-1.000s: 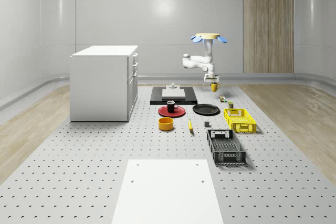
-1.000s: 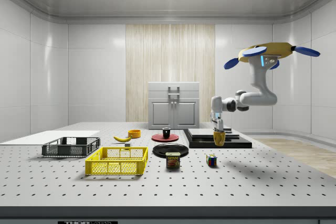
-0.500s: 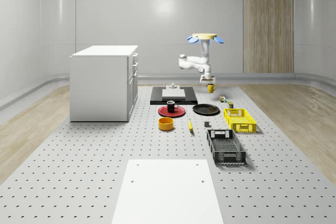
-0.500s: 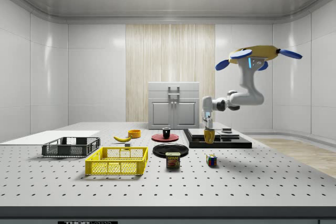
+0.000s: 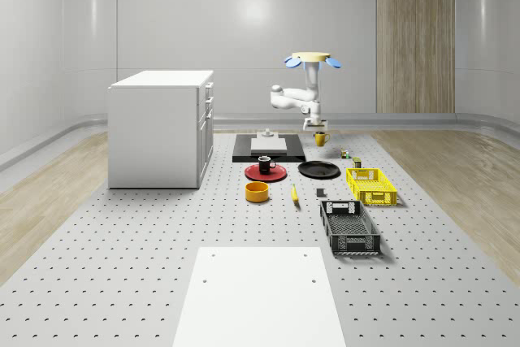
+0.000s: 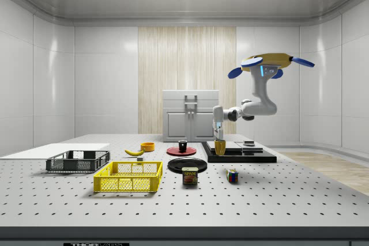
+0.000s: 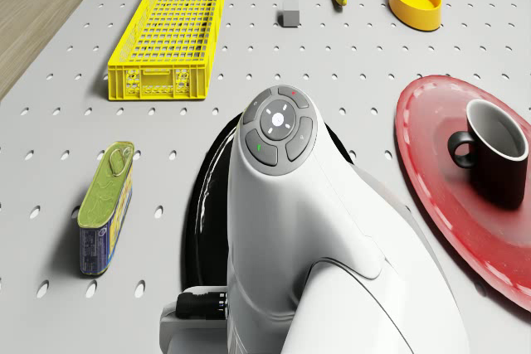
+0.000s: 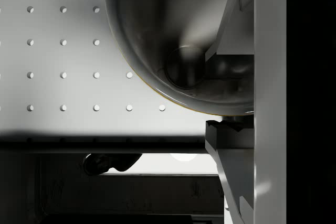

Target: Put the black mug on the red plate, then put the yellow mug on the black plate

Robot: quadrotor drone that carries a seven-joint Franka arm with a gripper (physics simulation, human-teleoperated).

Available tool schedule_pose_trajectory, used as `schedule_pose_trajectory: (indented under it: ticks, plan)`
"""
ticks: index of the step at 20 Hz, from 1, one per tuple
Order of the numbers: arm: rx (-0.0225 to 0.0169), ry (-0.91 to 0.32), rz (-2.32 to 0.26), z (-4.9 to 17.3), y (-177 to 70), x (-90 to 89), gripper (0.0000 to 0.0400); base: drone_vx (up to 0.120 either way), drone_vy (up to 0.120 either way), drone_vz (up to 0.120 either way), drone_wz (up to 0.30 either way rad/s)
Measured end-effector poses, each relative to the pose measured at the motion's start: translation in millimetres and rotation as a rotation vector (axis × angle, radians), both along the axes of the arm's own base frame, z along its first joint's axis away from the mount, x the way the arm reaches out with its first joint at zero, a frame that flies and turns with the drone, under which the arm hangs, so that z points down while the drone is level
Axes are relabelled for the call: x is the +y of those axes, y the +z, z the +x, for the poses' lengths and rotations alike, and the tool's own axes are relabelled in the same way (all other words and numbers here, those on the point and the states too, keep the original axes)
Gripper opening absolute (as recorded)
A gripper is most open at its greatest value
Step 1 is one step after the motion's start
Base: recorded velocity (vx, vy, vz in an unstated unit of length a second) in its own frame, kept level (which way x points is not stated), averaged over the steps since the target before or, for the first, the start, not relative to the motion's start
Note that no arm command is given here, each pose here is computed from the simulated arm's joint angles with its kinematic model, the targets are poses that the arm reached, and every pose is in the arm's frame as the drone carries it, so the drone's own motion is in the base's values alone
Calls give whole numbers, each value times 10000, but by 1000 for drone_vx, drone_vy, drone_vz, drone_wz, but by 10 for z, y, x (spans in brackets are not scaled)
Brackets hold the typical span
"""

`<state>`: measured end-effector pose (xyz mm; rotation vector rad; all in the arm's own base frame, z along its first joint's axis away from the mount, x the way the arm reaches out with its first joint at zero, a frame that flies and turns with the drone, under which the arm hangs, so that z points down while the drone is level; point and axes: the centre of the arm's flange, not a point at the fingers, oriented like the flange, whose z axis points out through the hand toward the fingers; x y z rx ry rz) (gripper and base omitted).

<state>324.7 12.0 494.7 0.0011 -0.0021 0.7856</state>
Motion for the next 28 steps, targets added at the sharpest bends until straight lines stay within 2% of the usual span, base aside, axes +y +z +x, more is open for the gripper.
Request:
schedule_pose_trajectory:
  ticks: [16,21,24,28]
  plan:
    - [0,0,0,0,0,0,110,120,0,0,0]
    - [0,0,0,0,0,0,110,120,-8,-120,0]
    - [0,0,0,0,0,0,110,120,-120,-107,0]
    - [0,0,0,0,0,0,110,120,-80,0,0]
